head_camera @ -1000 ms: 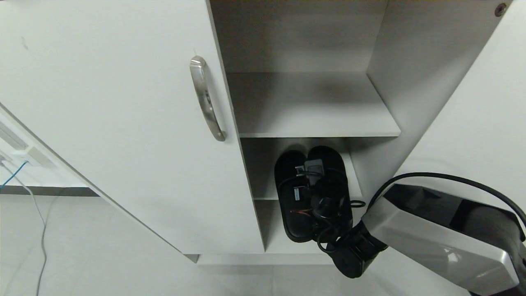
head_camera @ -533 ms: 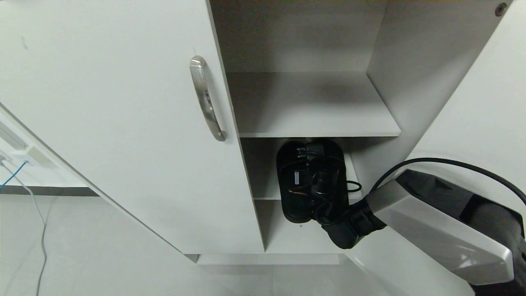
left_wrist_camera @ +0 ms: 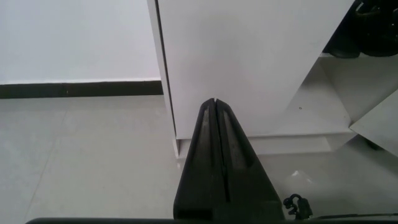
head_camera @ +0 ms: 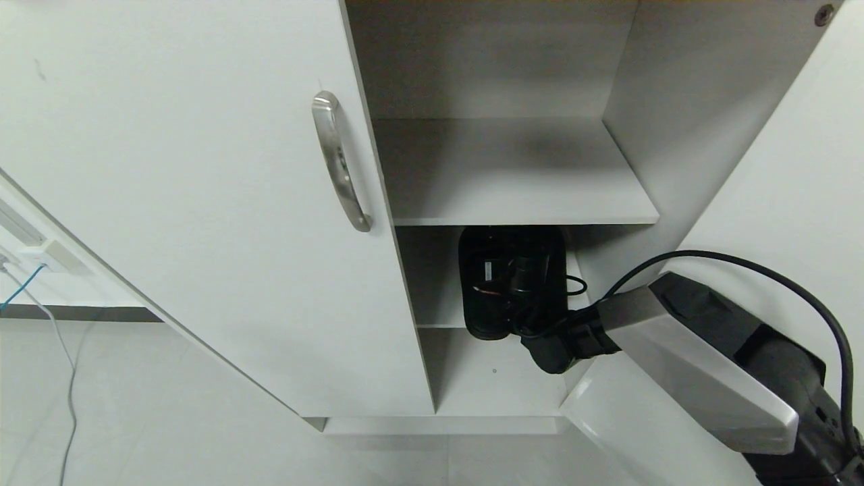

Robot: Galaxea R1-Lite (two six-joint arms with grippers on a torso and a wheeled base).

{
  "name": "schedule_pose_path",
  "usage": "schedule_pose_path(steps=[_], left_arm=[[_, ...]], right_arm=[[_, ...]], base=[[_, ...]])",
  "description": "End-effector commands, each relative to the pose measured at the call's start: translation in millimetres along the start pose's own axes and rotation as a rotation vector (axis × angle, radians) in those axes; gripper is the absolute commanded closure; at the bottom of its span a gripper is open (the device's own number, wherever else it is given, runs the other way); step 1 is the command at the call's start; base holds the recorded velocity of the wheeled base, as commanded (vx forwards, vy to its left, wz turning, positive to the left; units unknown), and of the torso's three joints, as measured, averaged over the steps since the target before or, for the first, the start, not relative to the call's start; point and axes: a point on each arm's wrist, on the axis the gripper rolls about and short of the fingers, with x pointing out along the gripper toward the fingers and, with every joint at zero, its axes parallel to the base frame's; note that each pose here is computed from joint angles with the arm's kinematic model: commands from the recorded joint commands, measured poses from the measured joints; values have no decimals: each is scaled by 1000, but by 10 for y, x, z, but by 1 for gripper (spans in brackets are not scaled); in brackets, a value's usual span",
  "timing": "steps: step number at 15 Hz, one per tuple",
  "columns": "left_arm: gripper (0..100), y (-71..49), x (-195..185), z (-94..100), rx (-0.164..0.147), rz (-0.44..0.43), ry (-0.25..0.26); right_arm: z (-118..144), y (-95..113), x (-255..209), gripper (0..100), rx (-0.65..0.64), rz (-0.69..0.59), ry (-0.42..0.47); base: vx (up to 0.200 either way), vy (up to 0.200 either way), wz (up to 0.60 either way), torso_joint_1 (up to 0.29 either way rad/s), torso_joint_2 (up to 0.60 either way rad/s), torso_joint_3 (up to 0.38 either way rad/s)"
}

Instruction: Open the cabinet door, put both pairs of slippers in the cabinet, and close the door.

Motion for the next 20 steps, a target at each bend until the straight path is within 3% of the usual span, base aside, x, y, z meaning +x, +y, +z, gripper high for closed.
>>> schedule_pose_path(steps=[1, 4, 5, 11, 14, 20], left_arm=[[100, 0, 1, 0, 0, 0, 1], [100, 0, 1, 0, 0, 0, 1], [100, 0, 1, 0, 0, 0, 1], [100, 0, 1, 0, 1, 0, 1], [100, 0, 1, 0, 0, 0, 1], [100, 0, 1, 0, 0, 0, 1]], right_arm=[[-71, 31, 33, 100, -1, 0, 0], [-96, 34, 35, 100, -5, 0, 5], [-96, 34, 35, 0, -5, 0, 5], [15, -12, -193, 0, -17, 23, 21], [194, -113, -493, 0, 1, 44, 0], [223, -245, -1162, 0, 8, 125, -2]], base=[[0, 0, 0, 0, 0, 0], [0, 0, 0, 0, 0, 0], [0, 0, 0, 0, 0, 0], [0, 0, 0, 0, 0, 0], [0, 0, 0, 0, 0, 0], [0, 0, 0, 0, 0, 0]])
